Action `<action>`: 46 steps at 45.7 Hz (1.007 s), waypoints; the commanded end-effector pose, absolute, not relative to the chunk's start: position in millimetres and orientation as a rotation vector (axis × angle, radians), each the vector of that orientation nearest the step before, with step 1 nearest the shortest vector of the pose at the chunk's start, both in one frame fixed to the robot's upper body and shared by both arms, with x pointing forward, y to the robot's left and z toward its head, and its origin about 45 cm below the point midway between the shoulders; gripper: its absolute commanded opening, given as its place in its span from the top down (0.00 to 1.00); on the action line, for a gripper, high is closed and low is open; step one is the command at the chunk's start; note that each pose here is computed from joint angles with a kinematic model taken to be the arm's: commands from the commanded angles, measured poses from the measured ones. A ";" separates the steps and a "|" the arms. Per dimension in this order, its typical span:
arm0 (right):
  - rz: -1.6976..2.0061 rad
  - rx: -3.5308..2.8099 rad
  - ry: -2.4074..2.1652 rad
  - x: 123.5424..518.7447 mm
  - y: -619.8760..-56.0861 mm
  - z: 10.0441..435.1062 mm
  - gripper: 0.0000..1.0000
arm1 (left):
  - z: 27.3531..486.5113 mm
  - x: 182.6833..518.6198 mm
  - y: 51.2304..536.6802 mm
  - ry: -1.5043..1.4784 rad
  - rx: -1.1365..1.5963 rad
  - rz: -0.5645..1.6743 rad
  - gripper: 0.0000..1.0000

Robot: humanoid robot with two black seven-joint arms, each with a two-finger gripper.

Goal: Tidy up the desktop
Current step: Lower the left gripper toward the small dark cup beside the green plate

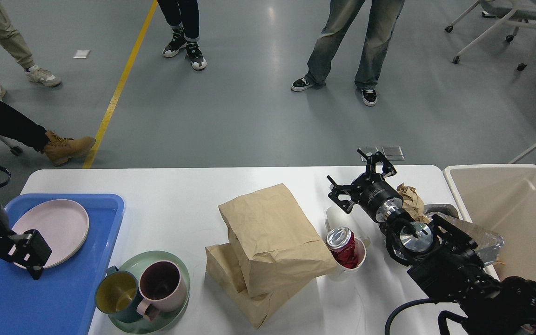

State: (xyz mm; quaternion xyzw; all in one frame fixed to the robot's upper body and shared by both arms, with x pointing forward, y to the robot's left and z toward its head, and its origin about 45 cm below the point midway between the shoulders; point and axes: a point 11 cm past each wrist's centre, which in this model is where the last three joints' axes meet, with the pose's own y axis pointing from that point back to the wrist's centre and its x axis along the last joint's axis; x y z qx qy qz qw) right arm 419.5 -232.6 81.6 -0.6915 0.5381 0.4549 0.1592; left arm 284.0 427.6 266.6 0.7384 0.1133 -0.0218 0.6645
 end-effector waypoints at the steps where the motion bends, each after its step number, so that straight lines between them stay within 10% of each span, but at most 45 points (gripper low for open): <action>1: 1.301 -1.978 1.537 419.4 -232.0 81.5 0.00 | 269.7 295.1 421.3 0.164 1.713 -0.093 0.03; 46: 1.300 -1.976 1.539 419.6 -233.0 81.7 0.00 | 200.8 285.6 403.3 0.163 1.639 0.001 0.04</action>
